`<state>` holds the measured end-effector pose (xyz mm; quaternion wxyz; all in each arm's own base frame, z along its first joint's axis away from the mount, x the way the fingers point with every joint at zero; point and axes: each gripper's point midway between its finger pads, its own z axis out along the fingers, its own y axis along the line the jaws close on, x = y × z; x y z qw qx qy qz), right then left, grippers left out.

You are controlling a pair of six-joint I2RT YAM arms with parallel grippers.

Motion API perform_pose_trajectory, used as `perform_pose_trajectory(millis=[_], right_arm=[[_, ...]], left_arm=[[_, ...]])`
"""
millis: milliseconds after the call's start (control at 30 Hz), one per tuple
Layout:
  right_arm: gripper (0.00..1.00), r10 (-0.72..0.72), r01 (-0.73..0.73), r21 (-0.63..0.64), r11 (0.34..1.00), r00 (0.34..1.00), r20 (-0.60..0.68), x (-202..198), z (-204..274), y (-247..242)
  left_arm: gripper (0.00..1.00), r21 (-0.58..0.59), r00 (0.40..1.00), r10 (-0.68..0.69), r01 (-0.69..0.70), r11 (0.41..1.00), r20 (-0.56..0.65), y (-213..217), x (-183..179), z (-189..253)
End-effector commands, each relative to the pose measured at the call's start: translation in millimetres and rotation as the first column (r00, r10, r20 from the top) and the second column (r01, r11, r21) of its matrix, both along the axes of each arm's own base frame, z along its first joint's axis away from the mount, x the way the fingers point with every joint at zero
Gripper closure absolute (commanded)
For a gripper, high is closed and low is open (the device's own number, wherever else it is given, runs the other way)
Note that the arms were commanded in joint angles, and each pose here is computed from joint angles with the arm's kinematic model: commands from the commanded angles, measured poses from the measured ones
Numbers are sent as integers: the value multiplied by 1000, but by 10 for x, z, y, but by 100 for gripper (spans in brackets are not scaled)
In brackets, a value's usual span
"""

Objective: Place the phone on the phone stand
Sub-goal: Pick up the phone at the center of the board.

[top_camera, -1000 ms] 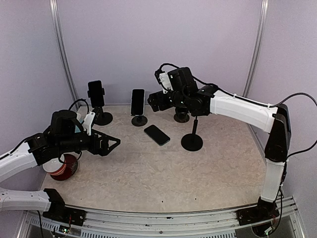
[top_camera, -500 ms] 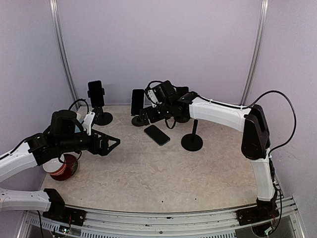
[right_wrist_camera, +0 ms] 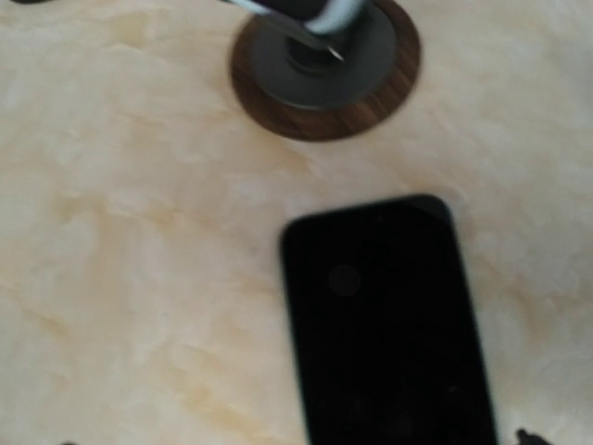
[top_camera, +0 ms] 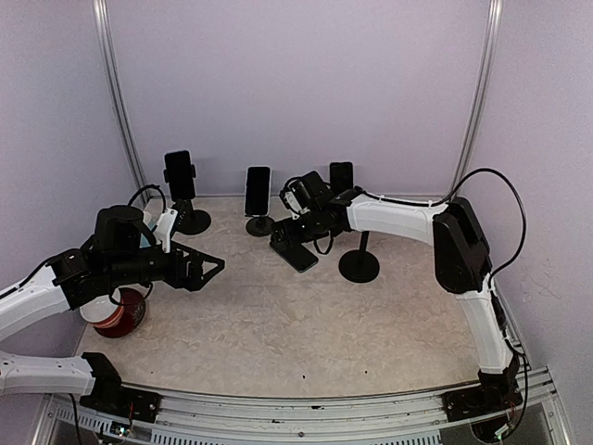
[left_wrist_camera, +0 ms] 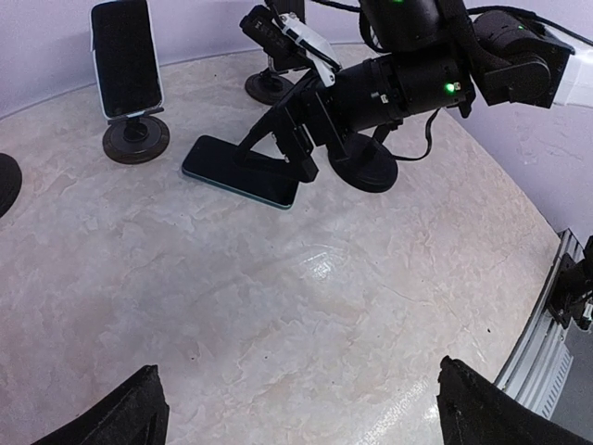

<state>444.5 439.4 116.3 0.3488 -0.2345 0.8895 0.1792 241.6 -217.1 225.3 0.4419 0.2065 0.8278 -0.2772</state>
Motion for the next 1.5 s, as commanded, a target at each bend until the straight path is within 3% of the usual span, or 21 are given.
perform_pose_trajectory(millis=[0,1000,1167,1467], right_arm=[[0,-2,2,-7,1000,999,-54,44,-313,-51],[0,29,-54,-177,983,990,-138,66,-1110,-373],[10,45,-78,-199,977,986,-161,28,-1215,-385],[6,45,-94,-279,956,983,-177,-70,-1406,-460]], left_arm=[[1,4,1000,13,-13,1000,17,37,22,6],[1,5,1000,14,-14,1000,9,40,35,-19],[1,6,1000,16,-16,1000,9,47,37,-19],[1,5,1000,16,-16,1000,6,44,40,-25]])
